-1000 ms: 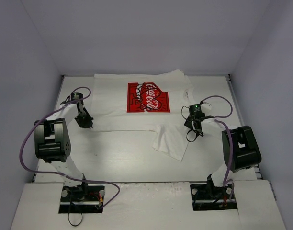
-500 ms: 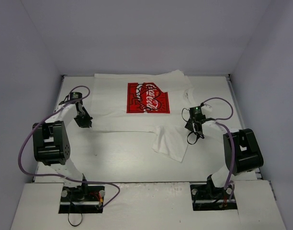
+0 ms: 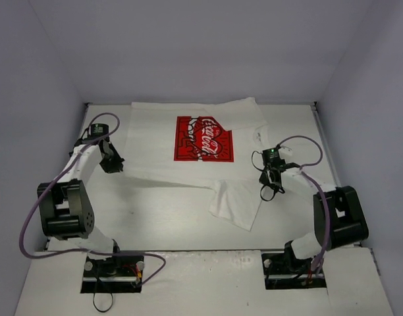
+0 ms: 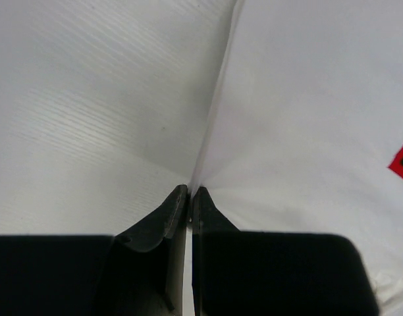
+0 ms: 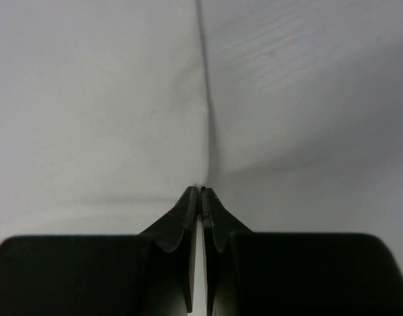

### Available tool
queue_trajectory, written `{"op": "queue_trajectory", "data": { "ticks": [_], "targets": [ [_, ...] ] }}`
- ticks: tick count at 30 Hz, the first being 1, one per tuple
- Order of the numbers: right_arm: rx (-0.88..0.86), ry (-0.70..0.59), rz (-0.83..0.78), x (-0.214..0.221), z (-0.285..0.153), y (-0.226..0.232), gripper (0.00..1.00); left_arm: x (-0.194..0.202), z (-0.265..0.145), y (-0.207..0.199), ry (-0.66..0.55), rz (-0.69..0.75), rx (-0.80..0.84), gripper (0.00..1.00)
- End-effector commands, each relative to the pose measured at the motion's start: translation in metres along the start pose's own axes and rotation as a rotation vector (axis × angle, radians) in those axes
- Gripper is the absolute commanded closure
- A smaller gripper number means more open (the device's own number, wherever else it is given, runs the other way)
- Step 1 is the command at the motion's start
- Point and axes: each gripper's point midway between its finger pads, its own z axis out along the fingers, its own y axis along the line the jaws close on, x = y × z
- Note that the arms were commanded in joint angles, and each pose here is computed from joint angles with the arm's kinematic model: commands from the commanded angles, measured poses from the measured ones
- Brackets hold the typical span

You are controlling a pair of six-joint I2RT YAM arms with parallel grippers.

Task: Fold and stack the t-shirts
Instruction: Grap the side of the flattened tshirt closest away from the robot with both arms

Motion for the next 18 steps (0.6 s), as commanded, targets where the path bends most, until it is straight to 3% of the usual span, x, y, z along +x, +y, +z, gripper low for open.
{"op": "queue_trajectory", "data": {
  "ticks": [1, 9, 18],
  "targets": [
    [0.036, -0.039, -0.038, -0.013, -0.040, -0.023, 1.00, -0.010, -0.031, 0.021, -0.089, -0.023, -0.023, 1.00],
    [0.008, -0.071, 0.005, -0.019, -0.064, -0.035, 1.00, 0.010, -0.053, 0.049, -0.130, -0.050, -0.040, 1.00],
    [-0.028, -0.112, -0.021, -0.060, -0.071, -0.015, 1.00, -0.017, -0.060, 0.033, -0.159, -0.079, -0.008, 1.00]
  ]
}}
